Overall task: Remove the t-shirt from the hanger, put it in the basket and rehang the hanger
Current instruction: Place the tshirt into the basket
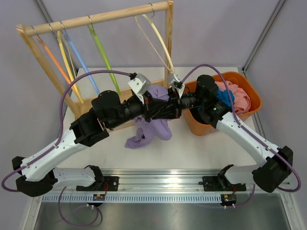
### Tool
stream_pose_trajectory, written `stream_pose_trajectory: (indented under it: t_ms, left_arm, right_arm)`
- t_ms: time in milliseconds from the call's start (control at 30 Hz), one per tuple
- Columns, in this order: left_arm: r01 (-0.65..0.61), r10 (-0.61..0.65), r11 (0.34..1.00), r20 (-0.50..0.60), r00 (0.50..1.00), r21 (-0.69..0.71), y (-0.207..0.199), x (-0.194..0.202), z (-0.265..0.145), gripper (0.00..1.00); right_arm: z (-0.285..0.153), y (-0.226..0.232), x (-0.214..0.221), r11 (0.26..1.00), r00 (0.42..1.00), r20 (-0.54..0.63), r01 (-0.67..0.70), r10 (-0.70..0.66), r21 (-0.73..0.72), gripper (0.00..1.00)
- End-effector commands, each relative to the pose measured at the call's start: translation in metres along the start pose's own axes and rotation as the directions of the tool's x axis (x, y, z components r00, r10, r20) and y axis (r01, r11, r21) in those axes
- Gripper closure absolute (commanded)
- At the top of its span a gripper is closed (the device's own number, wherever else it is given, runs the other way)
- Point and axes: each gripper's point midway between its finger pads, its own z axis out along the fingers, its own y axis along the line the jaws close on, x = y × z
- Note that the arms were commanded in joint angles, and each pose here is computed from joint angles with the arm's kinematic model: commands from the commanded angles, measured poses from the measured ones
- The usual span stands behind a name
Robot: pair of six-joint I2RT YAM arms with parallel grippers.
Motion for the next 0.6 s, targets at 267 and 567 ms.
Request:
stream_pose_trajectory:
  t_ms: [267,567]
  left_arm:
    - [-0.017,0.028,0.999,0.266,0.964,-0.044,-0.004,-0.086,-0.059,0.34]
    - [0.047,-0.011,0.977,0.168,0.986,-0.21,0.033,-0.03,-0.096,0.01]
  right_arm:
    - [-0.064,0.007,-0.077,0.957,0.969,-0.065,0.246,-0.239,0.156,1.0]
    - [-0.138,0.004,-0.143,0.814,0.928,-0.157,0.372,-0.338,0.447,1.0]
